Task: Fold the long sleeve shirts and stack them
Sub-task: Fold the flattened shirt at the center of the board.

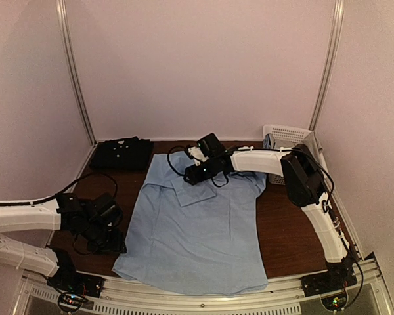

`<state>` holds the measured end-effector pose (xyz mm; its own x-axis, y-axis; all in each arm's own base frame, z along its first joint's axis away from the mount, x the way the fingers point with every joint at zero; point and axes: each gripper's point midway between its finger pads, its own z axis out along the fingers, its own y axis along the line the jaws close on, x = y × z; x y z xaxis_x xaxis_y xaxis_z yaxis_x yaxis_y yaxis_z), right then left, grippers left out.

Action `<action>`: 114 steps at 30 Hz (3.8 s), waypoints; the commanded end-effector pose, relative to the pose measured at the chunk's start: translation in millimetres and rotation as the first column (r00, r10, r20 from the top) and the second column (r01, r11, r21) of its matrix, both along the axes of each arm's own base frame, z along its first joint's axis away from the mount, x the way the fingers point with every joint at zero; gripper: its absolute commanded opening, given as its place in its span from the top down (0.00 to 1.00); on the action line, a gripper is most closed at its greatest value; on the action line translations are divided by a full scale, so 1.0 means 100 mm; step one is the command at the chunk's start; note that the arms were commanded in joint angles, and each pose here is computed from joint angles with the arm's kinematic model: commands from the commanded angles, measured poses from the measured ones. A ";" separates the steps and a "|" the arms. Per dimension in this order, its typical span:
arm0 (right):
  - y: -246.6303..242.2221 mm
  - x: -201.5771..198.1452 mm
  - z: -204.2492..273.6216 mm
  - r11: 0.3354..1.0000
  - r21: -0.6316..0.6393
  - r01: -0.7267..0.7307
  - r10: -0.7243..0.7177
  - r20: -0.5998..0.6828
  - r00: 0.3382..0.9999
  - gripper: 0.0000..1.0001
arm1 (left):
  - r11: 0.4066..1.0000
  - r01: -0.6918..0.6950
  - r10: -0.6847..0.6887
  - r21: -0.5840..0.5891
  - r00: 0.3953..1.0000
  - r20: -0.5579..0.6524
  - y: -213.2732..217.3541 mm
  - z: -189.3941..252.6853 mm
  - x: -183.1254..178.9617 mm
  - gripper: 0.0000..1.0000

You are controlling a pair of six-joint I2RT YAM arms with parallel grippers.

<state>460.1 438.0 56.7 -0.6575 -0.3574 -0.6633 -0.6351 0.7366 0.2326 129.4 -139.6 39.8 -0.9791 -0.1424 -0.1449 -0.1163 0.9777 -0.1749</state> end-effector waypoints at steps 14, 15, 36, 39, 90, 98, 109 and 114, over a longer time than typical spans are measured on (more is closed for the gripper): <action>0.02 0.09 0.36 0.999 0.049 0.015 -0.019 0.084 0.996 0.61 | 0.999 0.042 -0.041 0.002 0.995 -0.093 -0.12 -0.11 -0.22 0.57; 0.01 0.09 0.37 0.999 0.051 0.018 -0.022 0.084 0.996 0.64 | 0.999 0.043 -0.043 -0.004 0.995 -0.093 -0.13 -0.10 -0.22 0.60; -0.14 0.08 0.95 0.991 0.104 0.085 -0.099 0.148 0.984 0.97 | 0.996 0.079 -0.074 0.034 0.989 -0.132 -0.07 -0.26 -0.35 0.60; -0.20 0.11 1.10 0.986 0.115 0.120 -0.138 0.174 0.975 0.98 | 0.995 0.092 -0.088 0.025 0.987 -0.134 -0.11 -0.26 -0.36 0.71; -2.89 0.23 3.09 0.631 0.427 0.647 -0.775 0.386 0.500 1.00 | 0.447 0.806 -0.860 -0.389 0.507 0.062 -2.01 0.66 -0.52 0.95; -2.55 0.20 2.86 0.738 0.418 0.530 -0.670 0.358 0.650 1.00 | 0.514 0.752 -0.734 -0.413 0.635 0.241 -2.19 1.21 -0.06 0.45; -1.93 0.06 2.68 0.843 0.422 0.334 -0.485 0.326 0.812 1.00 | 0.767 0.557 -0.483 -0.320 0.828 0.284 -2.02 0.69 1.52 0.54; -1.60 -0.11 2.61 0.886 0.411 0.214 -0.361 0.321 0.876 1.00 | 0.824 0.486 -0.407 -0.292 0.865 0.293 -1.94 0.38 2.14 0.57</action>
